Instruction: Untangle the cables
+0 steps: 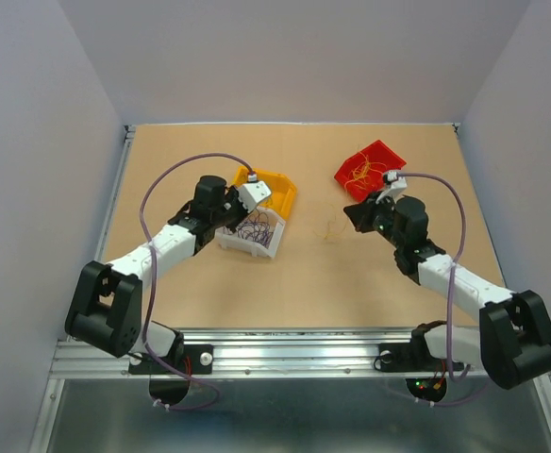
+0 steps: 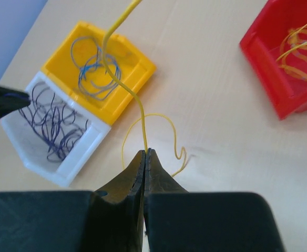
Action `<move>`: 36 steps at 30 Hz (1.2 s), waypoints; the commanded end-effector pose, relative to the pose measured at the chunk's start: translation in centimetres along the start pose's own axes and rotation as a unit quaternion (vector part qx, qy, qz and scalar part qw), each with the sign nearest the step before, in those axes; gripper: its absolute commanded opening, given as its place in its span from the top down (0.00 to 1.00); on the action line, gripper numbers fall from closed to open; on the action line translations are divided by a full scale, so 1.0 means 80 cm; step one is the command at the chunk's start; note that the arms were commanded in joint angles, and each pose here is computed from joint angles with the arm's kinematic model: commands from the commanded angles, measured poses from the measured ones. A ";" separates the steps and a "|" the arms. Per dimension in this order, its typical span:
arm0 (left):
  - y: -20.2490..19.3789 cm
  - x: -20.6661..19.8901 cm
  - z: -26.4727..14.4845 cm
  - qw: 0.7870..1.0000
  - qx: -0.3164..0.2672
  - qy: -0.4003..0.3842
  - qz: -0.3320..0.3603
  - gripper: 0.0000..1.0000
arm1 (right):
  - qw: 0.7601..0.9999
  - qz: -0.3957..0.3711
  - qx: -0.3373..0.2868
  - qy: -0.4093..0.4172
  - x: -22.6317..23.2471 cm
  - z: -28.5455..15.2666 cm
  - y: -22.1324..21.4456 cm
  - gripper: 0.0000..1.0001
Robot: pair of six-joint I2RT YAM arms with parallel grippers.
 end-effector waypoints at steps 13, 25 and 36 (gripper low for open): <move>0.026 0.007 -0.035 0.995 -0.068 0.075 0.025 0.33 | 0.983 -0.032 0.176 0.029 0.012 0.068 -0.051 0.80; 0.029 0.007 -0.042 0.993 -0.079 0.081 0.023 0.32 | 0.975 -0.077 0.202 0.045 0.035 0.098 -0.074 0.00; 0.029 0.006 -0.042 0.993 -0.080 0.079 0.025 0.32 | 0.960 -0.103 0.248 -0.077 0.012 0.116 -0.093 0.38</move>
Point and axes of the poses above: each gripper's point midway between its finger pads, its own z axis out along the fingers, its own x axis along the line the jaws close on, y = z × x, the point moved 8 cm from there along -z, back along the fingers, and after that the axes turned 6 degrees about -z, right-handed, at the moved point
